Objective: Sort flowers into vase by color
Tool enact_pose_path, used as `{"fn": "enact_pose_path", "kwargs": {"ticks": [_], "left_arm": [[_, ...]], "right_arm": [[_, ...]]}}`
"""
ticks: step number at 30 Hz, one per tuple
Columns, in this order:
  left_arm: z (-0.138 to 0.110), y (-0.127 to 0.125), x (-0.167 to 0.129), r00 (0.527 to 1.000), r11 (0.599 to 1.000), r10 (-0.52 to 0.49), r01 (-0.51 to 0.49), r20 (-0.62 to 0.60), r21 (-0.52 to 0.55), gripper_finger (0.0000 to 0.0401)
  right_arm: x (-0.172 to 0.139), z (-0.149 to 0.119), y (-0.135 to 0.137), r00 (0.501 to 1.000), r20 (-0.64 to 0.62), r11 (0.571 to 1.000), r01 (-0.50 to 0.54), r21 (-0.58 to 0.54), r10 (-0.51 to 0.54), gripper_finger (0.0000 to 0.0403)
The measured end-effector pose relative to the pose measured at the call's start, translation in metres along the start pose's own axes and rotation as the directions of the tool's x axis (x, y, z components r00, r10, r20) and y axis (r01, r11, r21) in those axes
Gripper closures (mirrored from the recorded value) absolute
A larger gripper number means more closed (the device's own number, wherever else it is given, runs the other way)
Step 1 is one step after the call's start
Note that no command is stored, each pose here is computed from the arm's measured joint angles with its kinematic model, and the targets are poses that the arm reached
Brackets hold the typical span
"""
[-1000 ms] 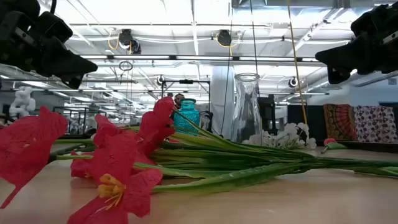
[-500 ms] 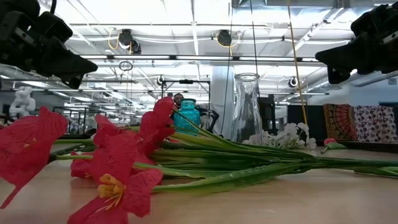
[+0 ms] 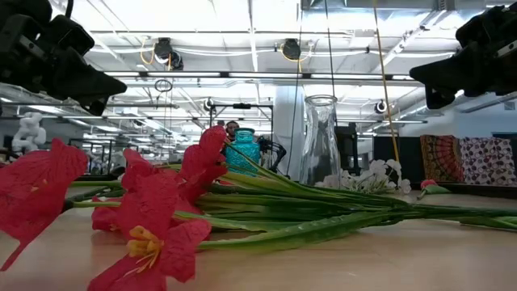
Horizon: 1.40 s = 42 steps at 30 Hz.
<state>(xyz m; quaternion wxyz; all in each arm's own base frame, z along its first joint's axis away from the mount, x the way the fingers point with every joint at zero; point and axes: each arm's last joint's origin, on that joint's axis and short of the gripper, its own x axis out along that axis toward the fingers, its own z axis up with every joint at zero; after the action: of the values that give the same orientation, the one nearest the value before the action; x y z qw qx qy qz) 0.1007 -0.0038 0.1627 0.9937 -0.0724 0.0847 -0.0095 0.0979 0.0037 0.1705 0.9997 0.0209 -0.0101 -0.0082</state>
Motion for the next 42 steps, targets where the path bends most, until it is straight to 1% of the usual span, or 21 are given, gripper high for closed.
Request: {"fn": "enact_pose_path", "kwargs": {"ticks": [29, 32, 37, 42], "left_arm": [[-0.0001, 0.0000, 0.0001, 1.000, 1.000, 0.000, 0.000, -0.001, 0.000, 0.0383], [-0.0001, 0.0000, 0.0000, 1.000, 1.000, 0.000, 0.000, 0.000, 0.000, 0.0383], [0.0000, 0.0000, 0.0000, 1.000, 1.000, 0.000, 0.000, 0.000, 0.000, 0.0383], [0.0000, 0.0000, 0.0000, 1.000, 1.000, 0.000, 0.000, 0.000, 0.000, 0.0383]], "right_arm": [[0.0000, 0.0000, 0.0000, 1.000, 0.001, 1.000, 0.000, 0.000, 0.000, 0.0403], [0.0000, 0.0000, 0.0000, 1.000, 0.001, 1.000, 0.000, 0.023, 0.000, 0.0403], [0.0000, 0.0015, 0.0000, 1.000, 0.015, 0.993, -0.002, 0.119, 0.000, 0.0403], [0.0000, 0.0052, -0.0005, 0.998, 0.054, 0.996, 0.017, 0.087, -0.022, 0.0403]]}}
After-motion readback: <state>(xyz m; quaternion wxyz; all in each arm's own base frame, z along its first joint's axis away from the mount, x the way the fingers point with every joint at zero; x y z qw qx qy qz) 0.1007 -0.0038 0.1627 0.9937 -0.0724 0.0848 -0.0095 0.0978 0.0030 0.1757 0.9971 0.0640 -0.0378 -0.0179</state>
